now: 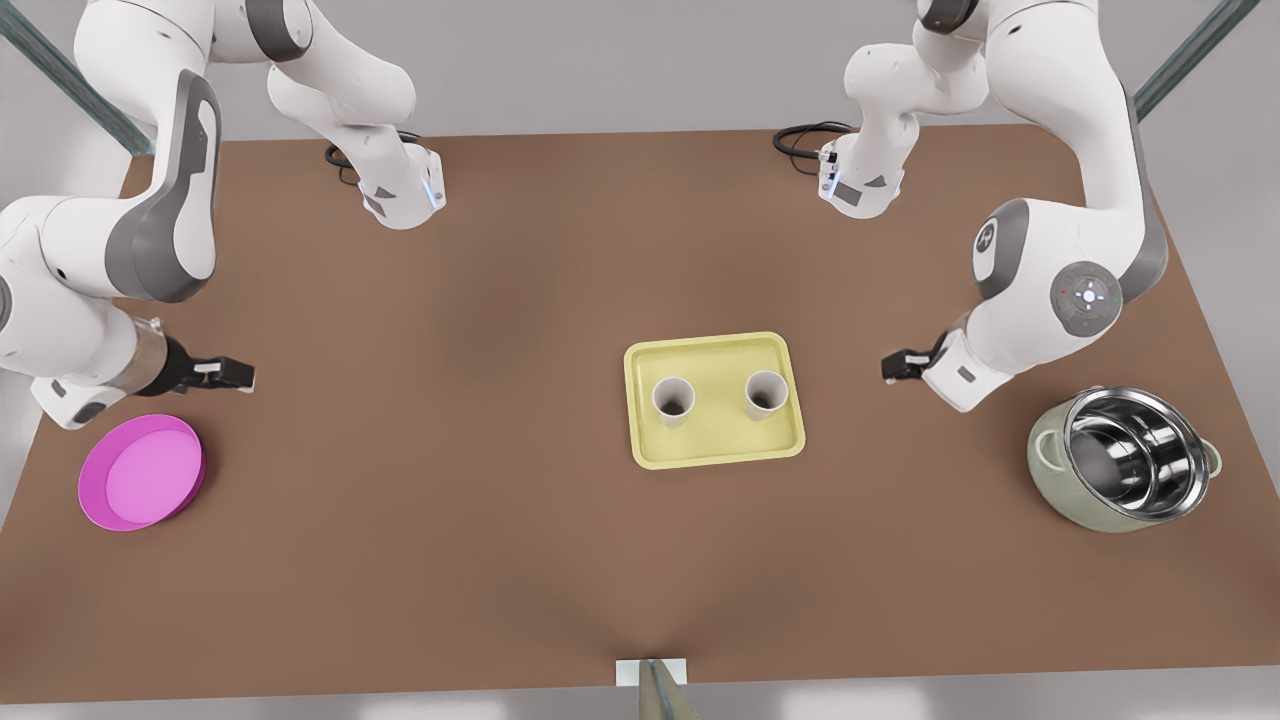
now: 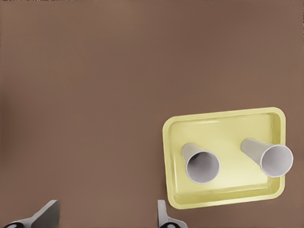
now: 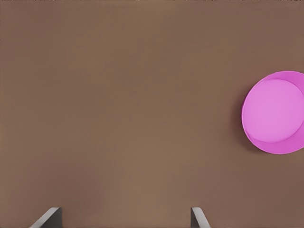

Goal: Use the left arm to pick up the white IKEA cup from the tray and place it on the middle-left position; use the right arm to pick up the white IKEA cup from the tray and place it on the middle-right position

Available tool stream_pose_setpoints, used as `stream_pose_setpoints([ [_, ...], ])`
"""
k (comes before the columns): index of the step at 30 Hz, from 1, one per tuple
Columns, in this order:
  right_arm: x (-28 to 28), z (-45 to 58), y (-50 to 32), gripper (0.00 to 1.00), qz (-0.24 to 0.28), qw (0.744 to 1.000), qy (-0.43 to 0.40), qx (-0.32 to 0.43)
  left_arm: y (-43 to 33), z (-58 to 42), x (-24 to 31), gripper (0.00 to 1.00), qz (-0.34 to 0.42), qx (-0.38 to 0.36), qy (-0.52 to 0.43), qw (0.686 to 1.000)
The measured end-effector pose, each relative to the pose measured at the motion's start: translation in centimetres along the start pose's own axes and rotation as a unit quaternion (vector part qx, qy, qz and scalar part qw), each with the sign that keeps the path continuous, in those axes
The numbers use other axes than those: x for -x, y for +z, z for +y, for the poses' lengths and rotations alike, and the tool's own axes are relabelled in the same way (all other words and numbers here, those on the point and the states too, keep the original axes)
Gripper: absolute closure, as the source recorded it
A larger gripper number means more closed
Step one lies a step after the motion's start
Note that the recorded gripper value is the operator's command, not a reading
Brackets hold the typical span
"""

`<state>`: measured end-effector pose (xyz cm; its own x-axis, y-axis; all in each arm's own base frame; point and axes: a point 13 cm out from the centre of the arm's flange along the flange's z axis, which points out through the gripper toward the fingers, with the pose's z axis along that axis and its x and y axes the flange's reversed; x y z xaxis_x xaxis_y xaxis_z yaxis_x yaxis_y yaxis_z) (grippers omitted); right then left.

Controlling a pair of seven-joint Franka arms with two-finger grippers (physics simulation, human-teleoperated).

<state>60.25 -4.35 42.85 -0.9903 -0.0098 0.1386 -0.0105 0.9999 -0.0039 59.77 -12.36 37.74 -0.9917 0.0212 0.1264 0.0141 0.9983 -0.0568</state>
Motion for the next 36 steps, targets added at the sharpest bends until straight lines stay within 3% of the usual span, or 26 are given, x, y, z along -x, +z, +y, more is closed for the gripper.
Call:
stream_pose_setpoints([
  [5, 0.7, 4.2, 0.1, 0.00, -0.009, 0.999, -0.034, 0.011, -1.0, -1.7, 0.5, 0.00, -0.018, -0.004, 0.005, 1.000],
  [10, 1.3, 22.8, 6.1, 0.00, 0.012, 0.988, -0.154, 0.012, 12.4, -18.4, -9.4, 0.00, 0.039, 0.058, 0.138, 0.988],
  [15, -0.3, 37.8, 13.7, 0.00, 0.013, 0.979, -0.205, 0.004, 19.1, -11.3, -7.6, 0.00, 0.032, 0.062, 0.059, 0.996],
  [21, -0.4, 50.3, 19.1, 0.00, -0.028, 0.982, -0.185, 0.017, 24.3, -10.1, -4.1, 0.00, -0.003, 0.050, 0.027, 0.998],
  [32, -0.3, 58.8, 22.7, 0.00, -0.081, 0.990, -0.086, 0.076, 28.1, -11.2, -0.9, 0.00, -0.053, 0.028, 0.005, 0.998],
  [33, -0.2, 58.9, 22.9, 0.00, -0.081, 0.991, -0.077, 0.078, 28.0, -11.4, -0.8, 0.03, -0.057, 0.027, 0.005, 0.998],
  [36, -0.1, 59.0, 24.6, 0.00, -0.074, 0.993, -0.053, 0.079, 27.2, -12.1, -0.7, 0.28, -0.066, 0.023, 0.004, 0.998],
])
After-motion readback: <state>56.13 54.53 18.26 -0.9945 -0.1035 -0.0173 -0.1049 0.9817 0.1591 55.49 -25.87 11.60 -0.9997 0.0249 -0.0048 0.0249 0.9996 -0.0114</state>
